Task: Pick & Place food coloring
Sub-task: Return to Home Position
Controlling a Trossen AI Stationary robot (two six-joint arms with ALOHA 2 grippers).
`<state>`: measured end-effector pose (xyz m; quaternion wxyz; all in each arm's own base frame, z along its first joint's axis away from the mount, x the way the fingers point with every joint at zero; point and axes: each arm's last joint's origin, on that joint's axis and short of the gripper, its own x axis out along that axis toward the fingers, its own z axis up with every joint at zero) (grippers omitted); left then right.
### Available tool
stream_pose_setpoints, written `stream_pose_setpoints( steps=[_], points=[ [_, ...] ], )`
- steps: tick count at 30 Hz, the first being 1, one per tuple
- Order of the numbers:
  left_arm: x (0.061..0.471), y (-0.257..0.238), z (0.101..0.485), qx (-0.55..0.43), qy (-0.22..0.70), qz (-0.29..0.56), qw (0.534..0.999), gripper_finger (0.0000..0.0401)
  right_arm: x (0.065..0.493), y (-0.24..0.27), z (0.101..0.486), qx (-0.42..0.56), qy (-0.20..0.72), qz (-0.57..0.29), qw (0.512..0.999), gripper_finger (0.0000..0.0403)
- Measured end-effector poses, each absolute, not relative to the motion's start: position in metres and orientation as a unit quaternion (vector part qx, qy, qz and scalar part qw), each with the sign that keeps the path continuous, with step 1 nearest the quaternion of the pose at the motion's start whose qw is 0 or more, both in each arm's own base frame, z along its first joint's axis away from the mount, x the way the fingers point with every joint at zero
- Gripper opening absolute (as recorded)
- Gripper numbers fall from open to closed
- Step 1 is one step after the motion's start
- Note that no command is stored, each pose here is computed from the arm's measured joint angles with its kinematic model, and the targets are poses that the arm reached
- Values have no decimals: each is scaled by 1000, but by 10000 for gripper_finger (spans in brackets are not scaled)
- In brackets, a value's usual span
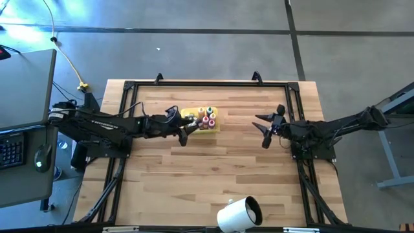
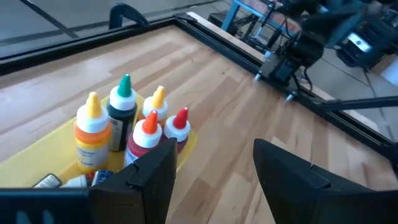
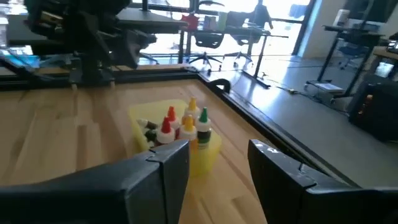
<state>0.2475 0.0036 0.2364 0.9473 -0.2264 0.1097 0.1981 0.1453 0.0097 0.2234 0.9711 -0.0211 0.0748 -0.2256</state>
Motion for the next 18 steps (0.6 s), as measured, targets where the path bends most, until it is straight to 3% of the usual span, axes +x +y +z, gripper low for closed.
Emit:
stream_pose_setpoints(
  steps=[10, 18],
  points=[
    [249, 3, 240, -257, 88, 180, 945, 209, 146, 15, 225, -11, 72, -134, 988, 156],
    [246, 0, 246, -213, 98, 129, 964, 209, 144, 17, 226, -21, 69, -84, 994, 156]
  ],
)
